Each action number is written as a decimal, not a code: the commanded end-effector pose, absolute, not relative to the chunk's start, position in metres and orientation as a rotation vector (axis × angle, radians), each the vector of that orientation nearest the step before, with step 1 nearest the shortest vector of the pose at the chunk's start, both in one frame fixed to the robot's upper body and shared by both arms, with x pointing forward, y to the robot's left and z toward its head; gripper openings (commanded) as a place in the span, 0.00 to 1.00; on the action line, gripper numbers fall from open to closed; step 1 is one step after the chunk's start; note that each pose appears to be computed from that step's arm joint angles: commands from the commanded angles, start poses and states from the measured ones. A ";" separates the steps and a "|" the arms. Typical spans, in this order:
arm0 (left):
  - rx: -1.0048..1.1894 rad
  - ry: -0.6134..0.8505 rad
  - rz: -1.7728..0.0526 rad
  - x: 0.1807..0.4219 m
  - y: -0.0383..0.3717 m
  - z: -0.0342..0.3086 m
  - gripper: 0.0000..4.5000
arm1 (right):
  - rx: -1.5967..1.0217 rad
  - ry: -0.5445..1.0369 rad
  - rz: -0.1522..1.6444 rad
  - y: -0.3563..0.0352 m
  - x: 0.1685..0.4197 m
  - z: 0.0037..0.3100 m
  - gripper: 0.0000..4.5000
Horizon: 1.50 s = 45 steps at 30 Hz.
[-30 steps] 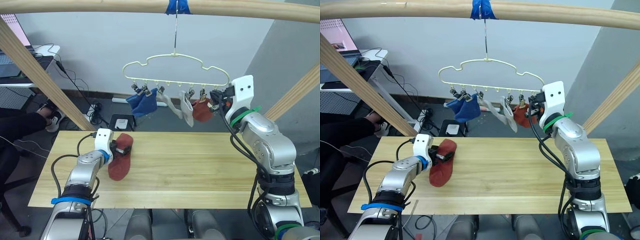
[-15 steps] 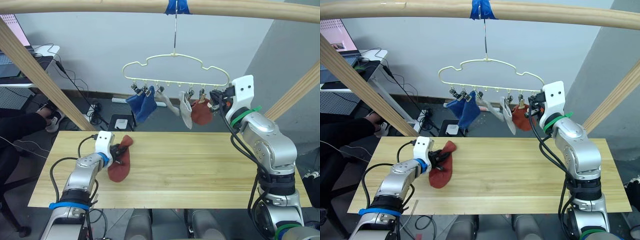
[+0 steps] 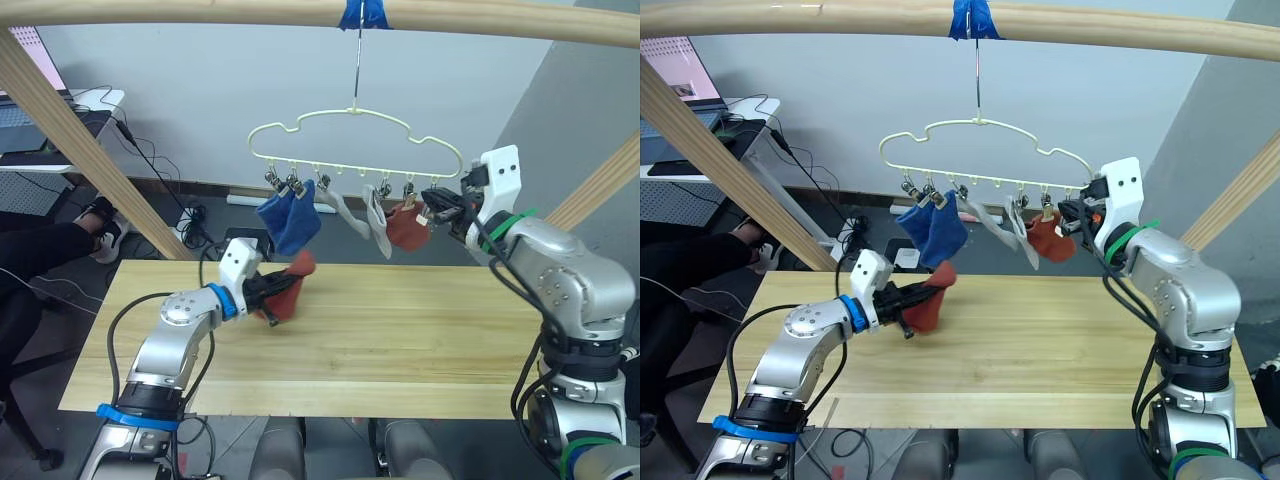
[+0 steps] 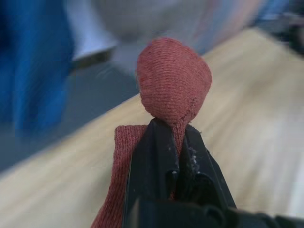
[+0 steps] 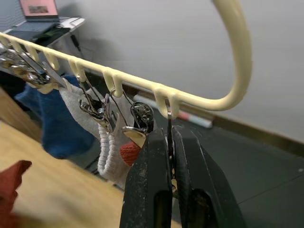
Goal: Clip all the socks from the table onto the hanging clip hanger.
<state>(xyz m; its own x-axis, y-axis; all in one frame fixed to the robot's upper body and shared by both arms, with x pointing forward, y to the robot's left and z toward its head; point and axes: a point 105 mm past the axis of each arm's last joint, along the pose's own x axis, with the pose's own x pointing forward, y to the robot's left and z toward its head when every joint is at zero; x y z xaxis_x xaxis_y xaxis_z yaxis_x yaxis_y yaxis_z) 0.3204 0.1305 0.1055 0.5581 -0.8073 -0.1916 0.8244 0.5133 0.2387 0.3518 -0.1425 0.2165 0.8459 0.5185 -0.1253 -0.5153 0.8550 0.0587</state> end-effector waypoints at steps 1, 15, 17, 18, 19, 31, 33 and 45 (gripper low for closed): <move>0.361 -0.125 -1.085 0.313 0.100 0.133 0.01 | 0.118 0.192 0.576 -0.146 0.344 0.223 0.00; 0.395 -0.282 -1.107 0.321 0.018 0.135 0.01 | 0.332 0.266 0.647 -0.128 0.333 0.238 0.00; 0.399 -0.298 -1.093 0.325 0.013 0.138 0.01 | 0.337 0.265 0.649 -0.126 0.332 0.237 0.00; 0.395 -0.309 -1.083 0.327 0.011 0.140 0.01 | 0.339 0.265 0.647 -0.125 0.332 0.237 0.00; 0.389 -0.321 -1.074 0.330 0.010 0.144 0.01 | 0.339 0.265 0.646 -0.125 0.332 0.237 0.00; 0.381 -0.357 -1.048 0.342 0.006 0.154 0.01 | 0.353 0.272 0.643 -0.123 0.332 0.236 0.00; 0.364 -0.373 -1.052 0.342 0.003 0.158 0.01 | 0.358 0.273 0.642 -0.122 0.332 0.235 0.00; 0.318 -0.419 -1.062 0.336 0.000 0.165 0.01 | 0.368 0.284 0.633 -0.121 0.335 0.235 0.00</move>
